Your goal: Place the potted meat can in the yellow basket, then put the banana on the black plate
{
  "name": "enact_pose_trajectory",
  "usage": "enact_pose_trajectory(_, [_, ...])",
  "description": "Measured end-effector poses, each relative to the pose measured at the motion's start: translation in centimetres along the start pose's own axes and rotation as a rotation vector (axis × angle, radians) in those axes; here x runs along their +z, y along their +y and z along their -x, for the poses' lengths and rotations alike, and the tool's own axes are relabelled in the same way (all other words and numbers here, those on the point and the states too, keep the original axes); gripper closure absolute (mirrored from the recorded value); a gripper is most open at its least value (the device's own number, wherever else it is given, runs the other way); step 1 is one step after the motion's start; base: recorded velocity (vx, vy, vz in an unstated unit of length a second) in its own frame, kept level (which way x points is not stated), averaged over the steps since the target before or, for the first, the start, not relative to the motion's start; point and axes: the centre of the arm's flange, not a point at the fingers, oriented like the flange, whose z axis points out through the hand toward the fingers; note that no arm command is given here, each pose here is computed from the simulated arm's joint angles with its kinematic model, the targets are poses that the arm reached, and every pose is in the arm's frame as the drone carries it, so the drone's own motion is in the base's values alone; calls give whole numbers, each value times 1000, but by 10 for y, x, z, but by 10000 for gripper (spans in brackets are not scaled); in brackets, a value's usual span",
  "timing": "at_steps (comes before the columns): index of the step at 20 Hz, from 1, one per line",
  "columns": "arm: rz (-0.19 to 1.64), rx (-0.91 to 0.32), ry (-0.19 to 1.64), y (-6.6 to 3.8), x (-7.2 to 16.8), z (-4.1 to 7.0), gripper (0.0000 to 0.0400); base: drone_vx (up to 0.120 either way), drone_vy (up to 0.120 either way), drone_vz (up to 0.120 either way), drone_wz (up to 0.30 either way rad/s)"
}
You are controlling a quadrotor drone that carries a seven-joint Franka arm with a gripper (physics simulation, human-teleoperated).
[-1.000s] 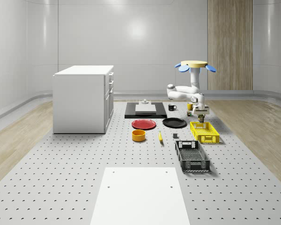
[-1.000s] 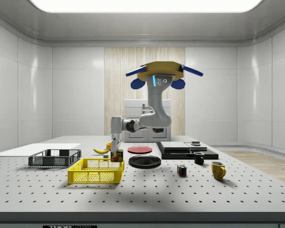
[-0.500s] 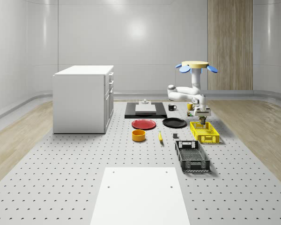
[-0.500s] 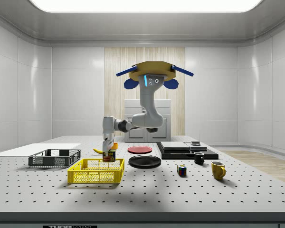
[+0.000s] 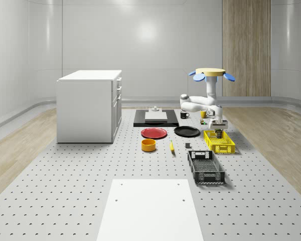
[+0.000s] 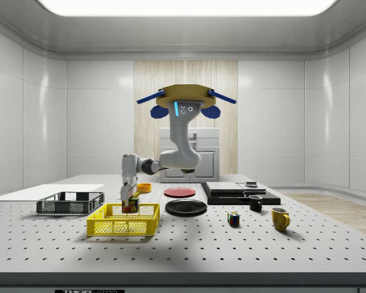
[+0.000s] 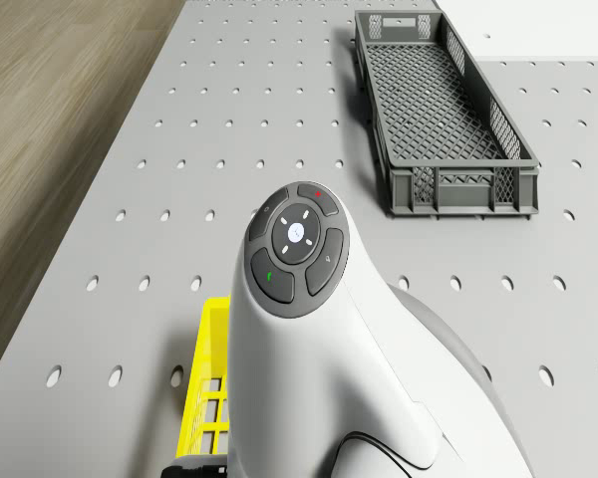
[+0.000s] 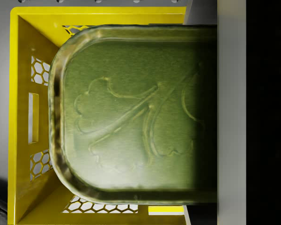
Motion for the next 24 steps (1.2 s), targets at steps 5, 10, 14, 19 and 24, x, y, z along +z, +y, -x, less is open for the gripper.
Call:
enact_pose_trajectory(5, [0,0,0,0,10,0,118,0,0,0,0])
enact_pose_trajectory(10, [0,0,0,0,29,0,118,0,0,0,0])
enact_pose_trajectory(14, [0,1,-1,0,45,0,110,0,0,0,0])
enact_pose_trajectory(19, [-1,1,-3,0,48,0,29,0,0,48,0])
enact_pose_trajectory(24, [-2,1,-4,0,45,0,8,16,-8,120,0])
